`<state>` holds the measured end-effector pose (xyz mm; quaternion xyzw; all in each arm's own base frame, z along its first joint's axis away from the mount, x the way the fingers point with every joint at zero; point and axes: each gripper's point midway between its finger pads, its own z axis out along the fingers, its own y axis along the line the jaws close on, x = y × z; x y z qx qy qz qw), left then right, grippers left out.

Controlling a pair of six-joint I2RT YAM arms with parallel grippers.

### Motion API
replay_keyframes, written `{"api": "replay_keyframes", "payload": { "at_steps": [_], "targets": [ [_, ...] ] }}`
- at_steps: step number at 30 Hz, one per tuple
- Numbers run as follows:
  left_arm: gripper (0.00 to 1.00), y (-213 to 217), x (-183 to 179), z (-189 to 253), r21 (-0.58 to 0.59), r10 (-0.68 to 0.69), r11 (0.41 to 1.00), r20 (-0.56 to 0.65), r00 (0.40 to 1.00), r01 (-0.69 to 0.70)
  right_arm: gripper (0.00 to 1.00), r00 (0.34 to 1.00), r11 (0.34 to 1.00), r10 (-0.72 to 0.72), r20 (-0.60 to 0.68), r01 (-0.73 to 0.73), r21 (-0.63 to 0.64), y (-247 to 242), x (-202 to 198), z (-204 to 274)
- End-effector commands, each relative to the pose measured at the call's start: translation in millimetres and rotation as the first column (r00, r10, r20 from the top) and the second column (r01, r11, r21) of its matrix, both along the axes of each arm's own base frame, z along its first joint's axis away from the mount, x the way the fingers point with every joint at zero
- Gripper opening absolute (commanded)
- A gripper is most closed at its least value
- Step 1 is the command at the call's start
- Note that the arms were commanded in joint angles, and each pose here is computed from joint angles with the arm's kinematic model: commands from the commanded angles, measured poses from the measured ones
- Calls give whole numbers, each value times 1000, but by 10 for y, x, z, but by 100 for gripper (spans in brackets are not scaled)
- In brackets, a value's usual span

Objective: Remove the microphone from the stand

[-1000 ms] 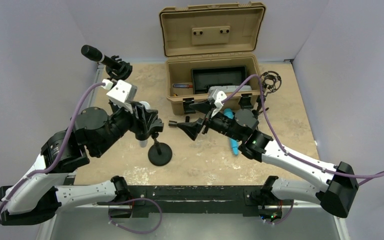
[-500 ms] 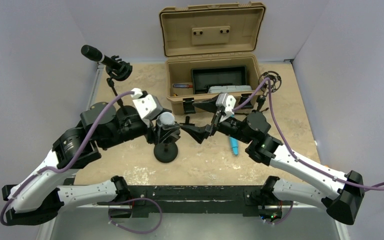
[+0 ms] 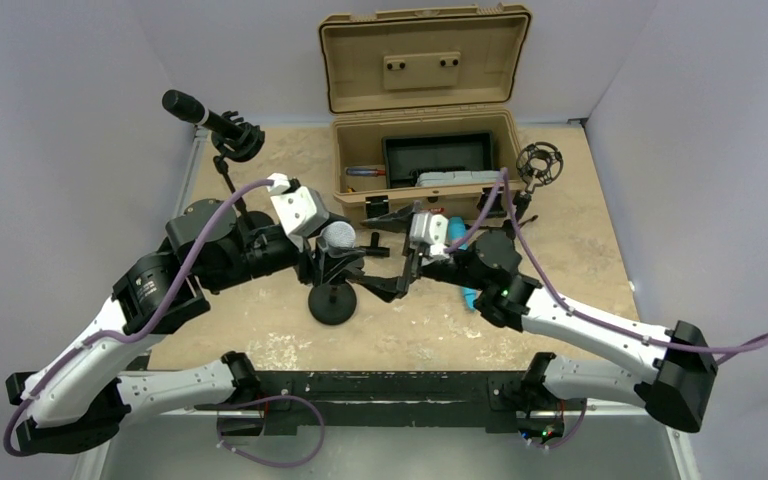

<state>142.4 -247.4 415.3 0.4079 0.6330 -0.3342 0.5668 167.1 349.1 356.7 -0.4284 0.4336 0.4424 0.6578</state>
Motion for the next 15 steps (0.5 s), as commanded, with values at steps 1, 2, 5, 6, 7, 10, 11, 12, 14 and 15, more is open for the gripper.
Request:
{"api": "replay_keyframes", "payload": {
  "at_steps": [1, 2, 5, 6, 7, 10, 11, 12, 14, 15],
  "targets": [
    [0, 16, -43, -24, -19, -3, 1000, -43, 999, 3, 95, 997, 999, 42, 58, -44, 25, 163, -64, 120],
    [0, 22, -36, -30, -17, 1, 1000, -45, 999, -2, 94, 997, 999, 47, 54, -48, 25, 184, -70, 107],
    [0, 51, -41, -43, -20, 7, 1000, -45, 999, -8, 92, 998, 998, 52, 37, -53, 24, 226, -61, 62],
    [0, 59, -42, -44, -22, 9, 1000, -44, 999, -10, 91, 998, 998, 53, 31, -54, 23, 237, -57, 49],
    [0, 65, -45, -54, -23, 9, 1000, -46, 999, -10, 88, 998, 998, 55, 25, -55, 25, 250, -54, 44],
    [0, 83, -51, -66, -31, 13, 999, -51, 999, -15, 78, 998, 997, 64, 17, -65, 32, 258, -73, 34],
    [0, 87, -57, -77, -33, 14, 999, -55, 998, -15, 75, 997, 997, 70, 19, -71, 35, 256, -87, 30],
    [0, 89, -61, -78, -36, 13, 999, -56, 998, -15, 75, 997, 996, 79, 20, -80, 36, 258, -102, 26],
    [0, 99, -64, -74, -42, 15, 999, -56, 998, -17, 75, 996, 995, 91, 16, -92, 33, 278, -116, 2],
    [0, 103, -70, -71, -44, 14, 999, -56, 998, -16, 76, 995, 995, 97, 14, -97, 29, 291, -119, -14]
  ]
}}
